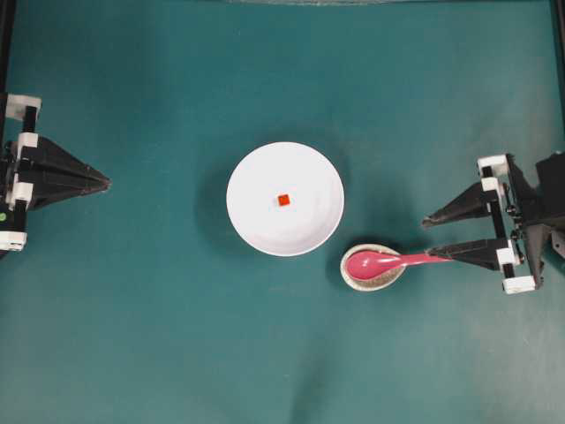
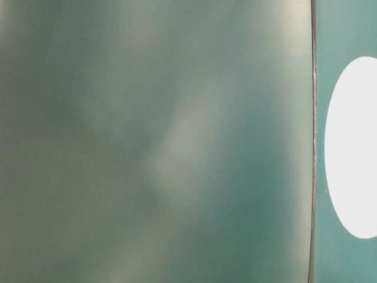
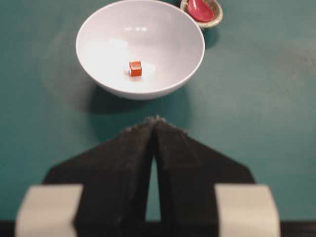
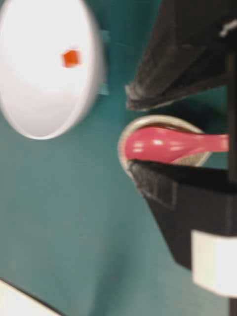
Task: Grip the spoon and scoop the red block from the bowl with right arm.
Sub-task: 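Move the right gripper toward the pink spoon handle in the small dish, then close the right gripper on the pink spoon handle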
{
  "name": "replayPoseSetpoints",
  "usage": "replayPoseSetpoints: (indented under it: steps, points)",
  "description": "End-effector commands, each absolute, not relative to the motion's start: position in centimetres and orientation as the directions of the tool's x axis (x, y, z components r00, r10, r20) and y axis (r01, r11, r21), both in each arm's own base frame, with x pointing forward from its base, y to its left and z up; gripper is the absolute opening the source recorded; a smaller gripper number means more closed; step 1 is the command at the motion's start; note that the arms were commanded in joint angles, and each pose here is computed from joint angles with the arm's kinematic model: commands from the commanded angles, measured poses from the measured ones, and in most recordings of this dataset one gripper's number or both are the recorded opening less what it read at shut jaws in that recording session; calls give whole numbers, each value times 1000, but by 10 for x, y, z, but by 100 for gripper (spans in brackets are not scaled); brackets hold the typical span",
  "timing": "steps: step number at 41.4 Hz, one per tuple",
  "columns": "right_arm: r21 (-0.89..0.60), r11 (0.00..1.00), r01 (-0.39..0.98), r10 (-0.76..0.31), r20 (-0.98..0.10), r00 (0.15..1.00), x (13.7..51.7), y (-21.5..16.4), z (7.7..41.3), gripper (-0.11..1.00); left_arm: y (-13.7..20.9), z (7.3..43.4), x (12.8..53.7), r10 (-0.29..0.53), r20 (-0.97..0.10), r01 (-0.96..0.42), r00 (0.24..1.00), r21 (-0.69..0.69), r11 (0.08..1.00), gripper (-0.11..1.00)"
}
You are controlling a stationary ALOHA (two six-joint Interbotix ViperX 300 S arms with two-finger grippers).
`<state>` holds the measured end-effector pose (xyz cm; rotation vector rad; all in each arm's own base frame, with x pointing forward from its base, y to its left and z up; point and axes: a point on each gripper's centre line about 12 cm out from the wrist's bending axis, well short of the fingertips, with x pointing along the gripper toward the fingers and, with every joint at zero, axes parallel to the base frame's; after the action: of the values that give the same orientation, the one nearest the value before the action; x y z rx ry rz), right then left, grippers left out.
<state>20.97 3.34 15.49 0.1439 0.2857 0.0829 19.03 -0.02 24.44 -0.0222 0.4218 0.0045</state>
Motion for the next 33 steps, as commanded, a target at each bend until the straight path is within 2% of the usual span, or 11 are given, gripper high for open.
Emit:
replayPoseSetpoints:
  steps: [1,9,22,33]
  points:
    - [170,984,-51,91,-240,966,207,35,150,52,0,255,193,0,-387,-5,922,-12,1000,0]
    - [178,984,-27,75,-269,960,199,36,133,52,0,255,193,0,-385,-6,923,-13,1000,0]
    - [182,983,-29,97,-378,921,196,47,105,52,0,255,193,0,-385,-7,923,-18,1000,0]
    - [183,982,-36,105,-382,918,199,52,94,52,0,255,193,0,-385,-7,923,-16,1000,0]
